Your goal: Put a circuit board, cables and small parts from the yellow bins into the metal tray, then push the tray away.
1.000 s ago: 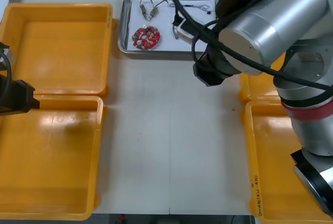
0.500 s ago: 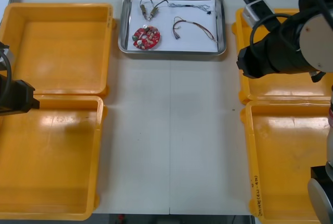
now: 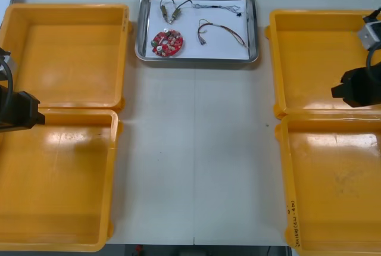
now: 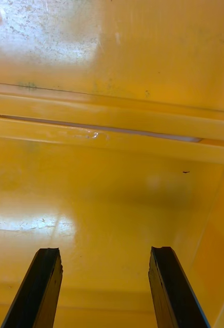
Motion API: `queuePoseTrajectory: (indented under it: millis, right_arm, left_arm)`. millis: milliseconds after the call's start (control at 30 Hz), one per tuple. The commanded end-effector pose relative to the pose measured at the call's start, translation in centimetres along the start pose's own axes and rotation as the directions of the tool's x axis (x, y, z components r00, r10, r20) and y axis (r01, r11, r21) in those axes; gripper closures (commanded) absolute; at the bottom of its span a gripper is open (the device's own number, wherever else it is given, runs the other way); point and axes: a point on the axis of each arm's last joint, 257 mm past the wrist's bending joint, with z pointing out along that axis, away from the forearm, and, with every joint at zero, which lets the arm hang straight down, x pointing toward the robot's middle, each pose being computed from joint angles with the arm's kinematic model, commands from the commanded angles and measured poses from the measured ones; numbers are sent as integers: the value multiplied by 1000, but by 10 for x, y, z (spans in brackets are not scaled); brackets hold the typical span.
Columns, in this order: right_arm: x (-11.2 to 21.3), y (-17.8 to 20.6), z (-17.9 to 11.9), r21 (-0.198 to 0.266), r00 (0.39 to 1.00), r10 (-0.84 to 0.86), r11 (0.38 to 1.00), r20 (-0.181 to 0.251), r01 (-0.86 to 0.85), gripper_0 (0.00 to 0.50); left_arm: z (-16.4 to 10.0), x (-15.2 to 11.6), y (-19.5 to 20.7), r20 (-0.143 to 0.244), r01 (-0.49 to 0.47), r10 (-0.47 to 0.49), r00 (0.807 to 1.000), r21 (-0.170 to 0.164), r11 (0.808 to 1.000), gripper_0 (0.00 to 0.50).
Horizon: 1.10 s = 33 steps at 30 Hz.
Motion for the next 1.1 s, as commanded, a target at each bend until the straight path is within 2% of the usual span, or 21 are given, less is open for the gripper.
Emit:
queuePoseTrajectory:
  millis: [33, 433, 633, 1100]
  right_arm:
    - [25, -43, -20, 67, 997, 78, 995, -12, -77, 0]
    - [67, -73, -22, 115, 981, 178, 979, -72, -169, 0]
    - [77, -71, -19, 112, 977, 192, 977, -94, -181, 0]
    - [79, -66, -16, 97, 979, 176, 981, -106, -166, 0]
  left_arm:
    - [-14, -7, 17, 33, -88, 90, 995, -54, 995, 0]
    - [-14, -7, 17, 33, -88, 90, 995, -54, 995, 0]
    - [-14, -7, 17, 33, -88, 90, 995, -54, 995, 0]
    - [-14, -7, 17, 33, -88, 90, 995, -54, 995, 0]
